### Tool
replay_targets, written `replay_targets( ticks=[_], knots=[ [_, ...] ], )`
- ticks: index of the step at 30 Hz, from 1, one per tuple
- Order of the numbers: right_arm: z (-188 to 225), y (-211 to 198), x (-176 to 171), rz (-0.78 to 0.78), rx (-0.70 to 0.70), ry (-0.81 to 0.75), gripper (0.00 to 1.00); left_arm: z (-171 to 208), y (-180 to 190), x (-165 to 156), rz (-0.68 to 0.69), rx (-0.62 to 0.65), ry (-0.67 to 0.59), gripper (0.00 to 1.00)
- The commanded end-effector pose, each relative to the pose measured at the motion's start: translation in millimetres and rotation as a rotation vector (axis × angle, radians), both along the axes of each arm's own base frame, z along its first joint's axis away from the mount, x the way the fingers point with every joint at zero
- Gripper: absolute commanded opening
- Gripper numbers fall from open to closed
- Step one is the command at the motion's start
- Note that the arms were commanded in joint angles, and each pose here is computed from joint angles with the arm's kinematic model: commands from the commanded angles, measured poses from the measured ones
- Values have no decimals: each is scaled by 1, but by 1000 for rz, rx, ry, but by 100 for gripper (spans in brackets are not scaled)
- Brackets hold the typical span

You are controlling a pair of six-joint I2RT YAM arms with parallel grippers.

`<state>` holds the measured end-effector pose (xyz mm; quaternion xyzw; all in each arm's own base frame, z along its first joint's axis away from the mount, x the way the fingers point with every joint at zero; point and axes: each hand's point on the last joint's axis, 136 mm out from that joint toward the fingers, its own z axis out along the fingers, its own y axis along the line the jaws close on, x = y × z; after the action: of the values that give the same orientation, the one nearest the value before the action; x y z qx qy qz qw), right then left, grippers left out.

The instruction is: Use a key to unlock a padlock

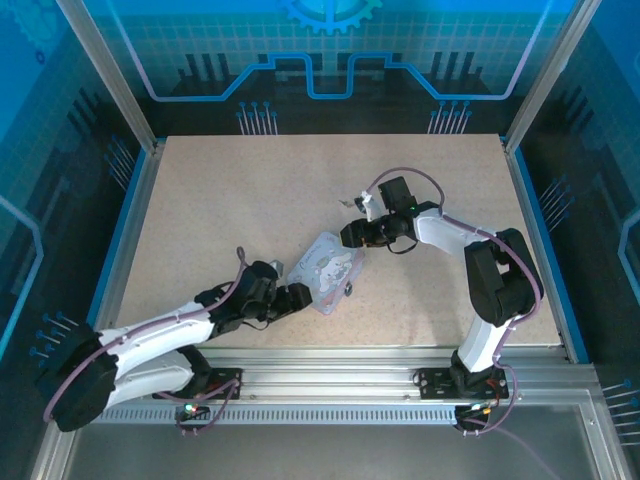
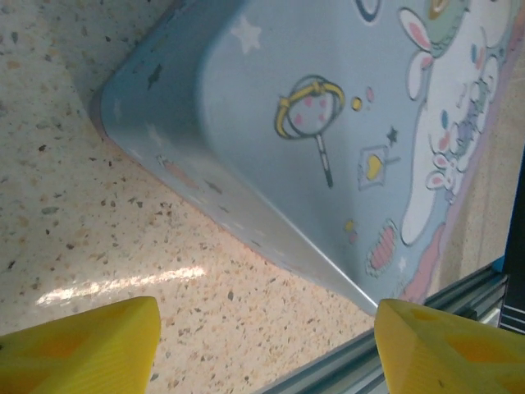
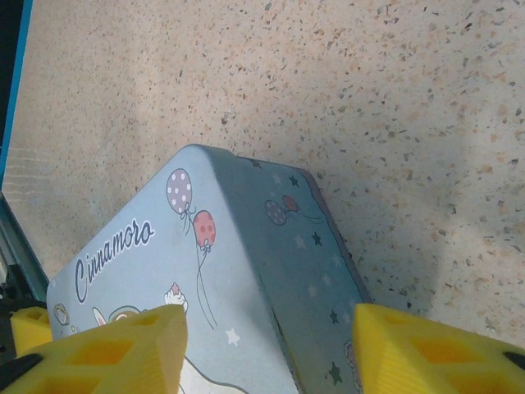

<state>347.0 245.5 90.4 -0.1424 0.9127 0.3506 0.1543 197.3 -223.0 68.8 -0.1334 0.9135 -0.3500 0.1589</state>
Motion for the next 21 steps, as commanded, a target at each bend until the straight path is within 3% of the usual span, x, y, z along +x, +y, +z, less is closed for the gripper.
replay_targets(
  ticks=[1,12,21],
  knots=[
    [-2,0,-3,18,-5,24,53,21,-15,21,9,-40,-78,69],
    [-8,-10,-19,10,3,48,46,14,-22,67,20,-20,-99,48],
    [-9,-9,-30,-17,19,56,42,19,-3,110,53,17,-116,44]
  ],
)
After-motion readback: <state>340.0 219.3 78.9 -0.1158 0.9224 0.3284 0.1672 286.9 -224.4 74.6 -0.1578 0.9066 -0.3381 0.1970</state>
